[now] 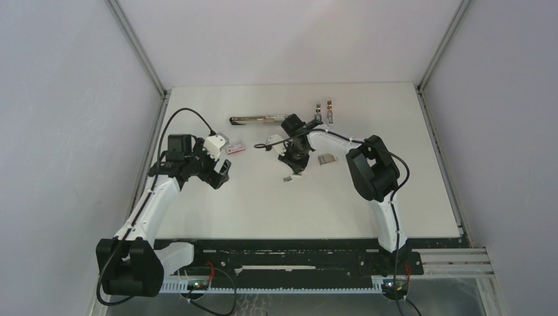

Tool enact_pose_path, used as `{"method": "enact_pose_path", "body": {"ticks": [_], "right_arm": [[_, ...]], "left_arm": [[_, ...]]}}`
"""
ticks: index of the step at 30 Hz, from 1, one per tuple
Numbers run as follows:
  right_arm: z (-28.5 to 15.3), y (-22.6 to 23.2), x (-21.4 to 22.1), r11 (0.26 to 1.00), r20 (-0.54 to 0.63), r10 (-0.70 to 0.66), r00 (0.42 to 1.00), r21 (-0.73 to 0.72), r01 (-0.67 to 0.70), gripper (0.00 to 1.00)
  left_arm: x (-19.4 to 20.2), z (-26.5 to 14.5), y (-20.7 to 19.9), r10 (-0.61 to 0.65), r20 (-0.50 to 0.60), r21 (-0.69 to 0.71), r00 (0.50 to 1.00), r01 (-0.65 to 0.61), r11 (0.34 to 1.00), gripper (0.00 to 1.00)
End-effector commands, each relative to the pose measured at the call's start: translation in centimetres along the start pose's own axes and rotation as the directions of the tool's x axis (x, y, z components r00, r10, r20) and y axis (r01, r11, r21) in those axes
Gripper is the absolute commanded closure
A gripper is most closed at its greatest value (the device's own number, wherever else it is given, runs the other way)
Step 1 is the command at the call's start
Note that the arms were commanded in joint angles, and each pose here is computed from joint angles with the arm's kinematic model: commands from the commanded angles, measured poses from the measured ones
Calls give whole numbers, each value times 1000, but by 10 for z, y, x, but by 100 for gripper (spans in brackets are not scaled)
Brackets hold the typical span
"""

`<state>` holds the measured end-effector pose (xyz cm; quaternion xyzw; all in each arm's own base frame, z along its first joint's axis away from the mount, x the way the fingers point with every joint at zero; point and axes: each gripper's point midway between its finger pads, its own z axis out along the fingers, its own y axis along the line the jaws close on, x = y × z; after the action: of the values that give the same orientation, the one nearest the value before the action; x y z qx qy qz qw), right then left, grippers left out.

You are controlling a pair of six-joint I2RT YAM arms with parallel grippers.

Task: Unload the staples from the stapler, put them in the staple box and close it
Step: Pick up the staple from the center of the board.

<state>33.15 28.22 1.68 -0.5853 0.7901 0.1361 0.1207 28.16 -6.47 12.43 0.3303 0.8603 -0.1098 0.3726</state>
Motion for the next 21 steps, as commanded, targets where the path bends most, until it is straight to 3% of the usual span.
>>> {"method": "enact_pose_path", "body": {"ticks": [1, 5, 12, 21], "right_arm": [[-6, -9, -14, 1000, 36, 13, 999, 16, -13, 94], [-7, -11, -14, 999, 35, 43, 998, 19, -43, 100], [-18, -17, -18, 991, 76, 133, 988, 20, -135, 100], [-54, -36, -23, 930, 208, 352, 913, 31, -365, 100]], "left_arm": [[-5, -2, 1, 13, 22, 5, 1000, -13, 1000, 0], [-5, -2, 1, 13, 22, 5, 1000, -13, 1000, 0], [-5, -2, 1, 13, 22, 6, 1000, -13, 1000, 0], [-4, -1, 1, 12, 19, 6, 1000, -12, 1000, 0]]}}
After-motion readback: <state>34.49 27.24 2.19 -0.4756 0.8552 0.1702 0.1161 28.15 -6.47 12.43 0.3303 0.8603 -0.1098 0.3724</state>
